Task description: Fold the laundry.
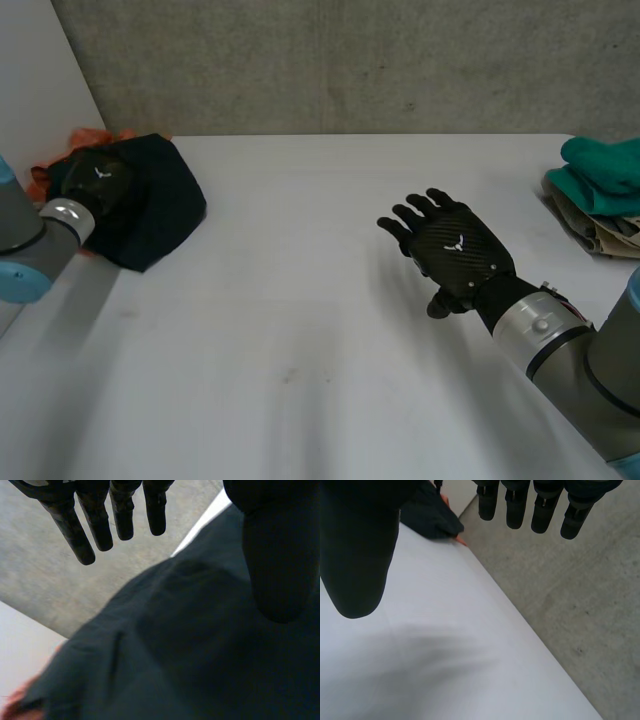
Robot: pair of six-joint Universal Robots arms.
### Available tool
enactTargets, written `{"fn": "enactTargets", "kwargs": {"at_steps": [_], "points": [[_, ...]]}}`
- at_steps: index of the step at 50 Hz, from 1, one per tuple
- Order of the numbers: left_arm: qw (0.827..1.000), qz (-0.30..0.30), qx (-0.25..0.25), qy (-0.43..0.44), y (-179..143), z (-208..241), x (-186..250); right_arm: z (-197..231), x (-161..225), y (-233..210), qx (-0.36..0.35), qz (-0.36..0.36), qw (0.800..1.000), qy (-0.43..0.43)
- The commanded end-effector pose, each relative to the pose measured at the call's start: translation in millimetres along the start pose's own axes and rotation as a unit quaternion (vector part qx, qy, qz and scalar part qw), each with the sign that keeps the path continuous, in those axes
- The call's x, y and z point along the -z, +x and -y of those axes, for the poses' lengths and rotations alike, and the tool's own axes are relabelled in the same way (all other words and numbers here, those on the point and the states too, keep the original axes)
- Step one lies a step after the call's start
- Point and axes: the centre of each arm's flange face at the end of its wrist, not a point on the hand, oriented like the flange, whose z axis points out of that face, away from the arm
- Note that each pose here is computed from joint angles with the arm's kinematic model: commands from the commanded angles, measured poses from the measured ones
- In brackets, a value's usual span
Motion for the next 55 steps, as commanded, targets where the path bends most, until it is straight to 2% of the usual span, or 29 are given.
{"fn": "enactTargets", "kwargs": {"at_steps": [1,15,18,20,23,25,26,29,30,34,36,41,42,45,49,55], "points": [[1.0,-0.016,0.006,0.005,10,-15,-10,-6,4,1,0.003,-0.005,1.0,-0.012],[1.0,-0.009,0.003,0.006,14,-29,-24,-16,6,7,-0.004,-0.019,0.999,-0.031],[1.0,0.006,-0.001,0.005,17,-14,-21,-17,6,8,-0.004,-0.02,0.999,-0.032],[0.999,0.038,-0.001,0.006,10,13,-13,-17,6,9,-0.003,-0.022,0.999,-0.032],[0.998,0.051,0.001,0.028,11,48,3,-15,7,15,-0.001,-0.038,0.999,-0.033],[0.998,0.04,0.016,0.044,18,68,14,-15,6,22,0.001,-0.054,0.998,-0.036],[0.997,0.025,0.042,0.065,28,94,27,-14,6,25,0.003,-0.062,0.997,-0.036],[0.991,-0.001,0.094,0.097,43,132,51,-11,7,40,0.007,-0.098,0.994,-0.039],[0.985,-0.023,0.129,0.111,56,152,66,-11,7,44,0.009,-0.106,0.994,-0.04],[0.968,-0.078,0.198,0.133,89,186,102,-8,8,61,0.008,-0.141,0.989,-0.04],[0.962,-0.102,0.217,0.133,106,194,114,-6,9,65,0.009,-0.149,0.988,-0.039],[0.939,-0.2,0.249,0.126,179,209,148,-7,10,69,0.009,-0.163,0.985,-0.046],[0.93,-0.235,0.256,0.121,205,213,161,-8,11,69,0.009,-0.165,0.985,-0.046],[0.914,-0.276,0.274,0.117,229,221,180,-11,11,74,0.008,-0.175,0.983,-0.053],[0.911,-0.267,0.29,0.117,225,226,182,-13,12,79,0.006,-0.182,0.982,-0.057],[0.925,-0.223,0.287,0.112,202,233,189,-9,10,80,0.009,-0.181,0.982,-0.049]]}}
